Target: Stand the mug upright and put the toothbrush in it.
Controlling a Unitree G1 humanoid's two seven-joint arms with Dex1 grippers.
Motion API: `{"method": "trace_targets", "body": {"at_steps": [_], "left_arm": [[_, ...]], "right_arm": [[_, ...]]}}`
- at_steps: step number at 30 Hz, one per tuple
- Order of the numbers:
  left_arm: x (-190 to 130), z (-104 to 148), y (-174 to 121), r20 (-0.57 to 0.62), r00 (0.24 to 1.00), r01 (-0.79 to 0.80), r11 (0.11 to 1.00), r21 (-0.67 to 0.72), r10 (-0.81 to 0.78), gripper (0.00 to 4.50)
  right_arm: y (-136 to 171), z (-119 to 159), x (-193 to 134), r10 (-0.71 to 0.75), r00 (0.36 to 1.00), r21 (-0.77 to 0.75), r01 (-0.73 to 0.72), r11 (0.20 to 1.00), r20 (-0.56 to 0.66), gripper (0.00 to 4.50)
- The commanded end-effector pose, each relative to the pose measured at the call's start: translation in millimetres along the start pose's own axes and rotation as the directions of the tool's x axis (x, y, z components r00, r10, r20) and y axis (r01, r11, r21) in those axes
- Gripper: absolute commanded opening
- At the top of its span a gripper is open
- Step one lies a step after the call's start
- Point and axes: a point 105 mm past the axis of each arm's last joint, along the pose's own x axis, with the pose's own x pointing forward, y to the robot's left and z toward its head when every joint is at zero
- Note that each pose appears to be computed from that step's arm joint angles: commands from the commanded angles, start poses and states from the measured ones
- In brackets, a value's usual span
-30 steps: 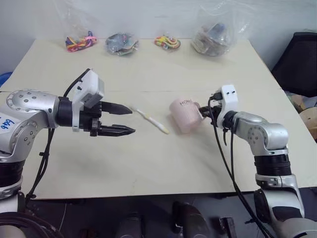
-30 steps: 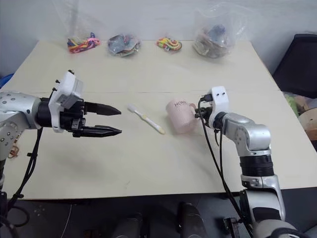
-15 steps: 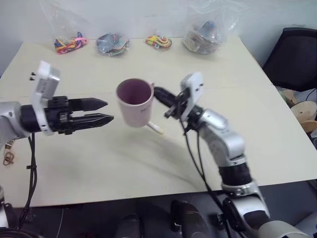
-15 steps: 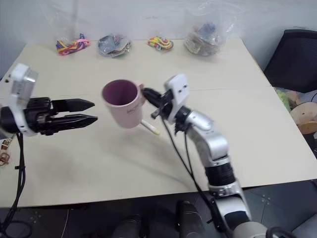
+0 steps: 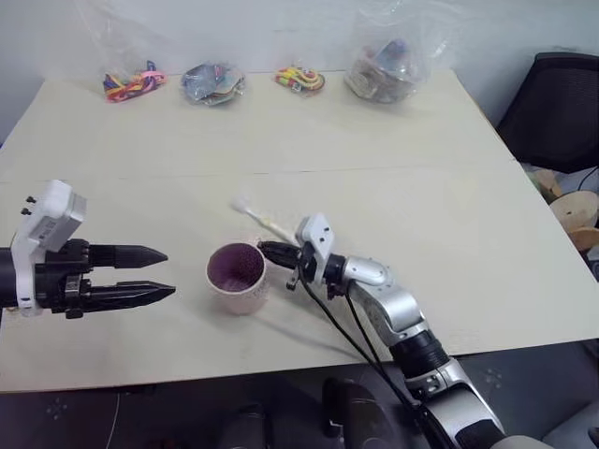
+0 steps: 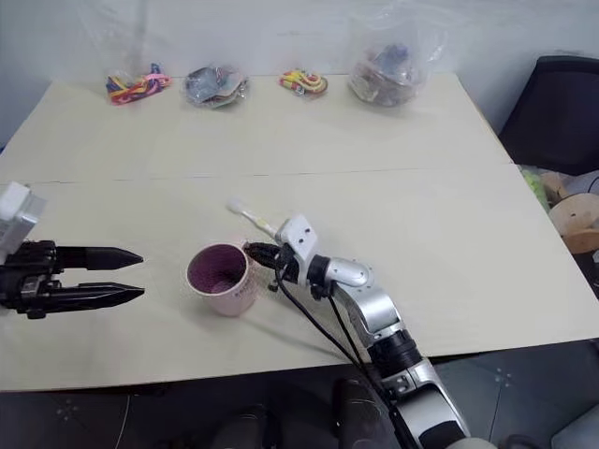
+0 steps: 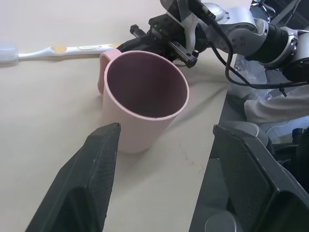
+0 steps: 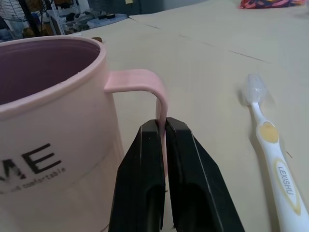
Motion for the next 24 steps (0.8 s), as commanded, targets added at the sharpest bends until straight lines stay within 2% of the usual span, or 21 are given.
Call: {"method": "trace_targets", "body": {"at_steps": [1, 2, 6, 9, 13, 16, 20, 24], "left_arm": [[-4, 14, -2, 0.030, 1.000, -0.007, 0.998, 0.068, 0.005, 3.23], [-4, 16, -1, 0.038, 0.999, -0.008, 0.997, 0.074, 0.005, 3.23], [0, 21, 3, 0.051, 0.999, -0.003, 0.995, 0.104, -0.002, 3.23], [1, 24, 3, 0.056, 0.998, 0.010, 0.993, 0.120, -0.016, 3.23], [0, 29, 3, 0.053, 0.998, 0.020, 0.990, 0.142, -0.027, 3.23], [-4, 30, 7, 0.046, 0.999, 0.000, 0.987, 0.161, -0.008, 3.23], [-11, 34, 13, 0.059, 0.998, -0.043, 0.982, 0.182, 0.033, 3.23], [-17, 34, 16, 0.053, 0.997, -0.072, 0.976, 0.206, 0.062, 3.23]], "right_arm": [[-3, 1, 1, -0.007, 1.000, -0.016, 0.007, 1.000, -0.006, 0.56], [-4, 1, 0, -0.011, 1.000, -0.015, 0.010, 1.000, -0.013, 0.78], [-8, 9, -12, -0.016, 0.999, -0.073, 0.012, 0.997, -0.052, 2.15], [-12, 18, -25, -0.007, 0.996, -0.127, -0.005, 0.992, -0.090, 2.15], [-19, 48, -48, 0.034, 0.989, -0.143, -0.054, 0.988, -0.143, 2.15], [-32, 62, -52, 0.043, 0.974, -0.151, -0.078, 0.985, -0.221, 2.15], [-68, 59, -35, -0.058, 0.930, -0.137, 0.009, 0.991, -0.363, 2.15], [-78, 50, -4, -0.067, 0.908, -0.123, 0.018, 0.992, -0.413, 2.15]]}}
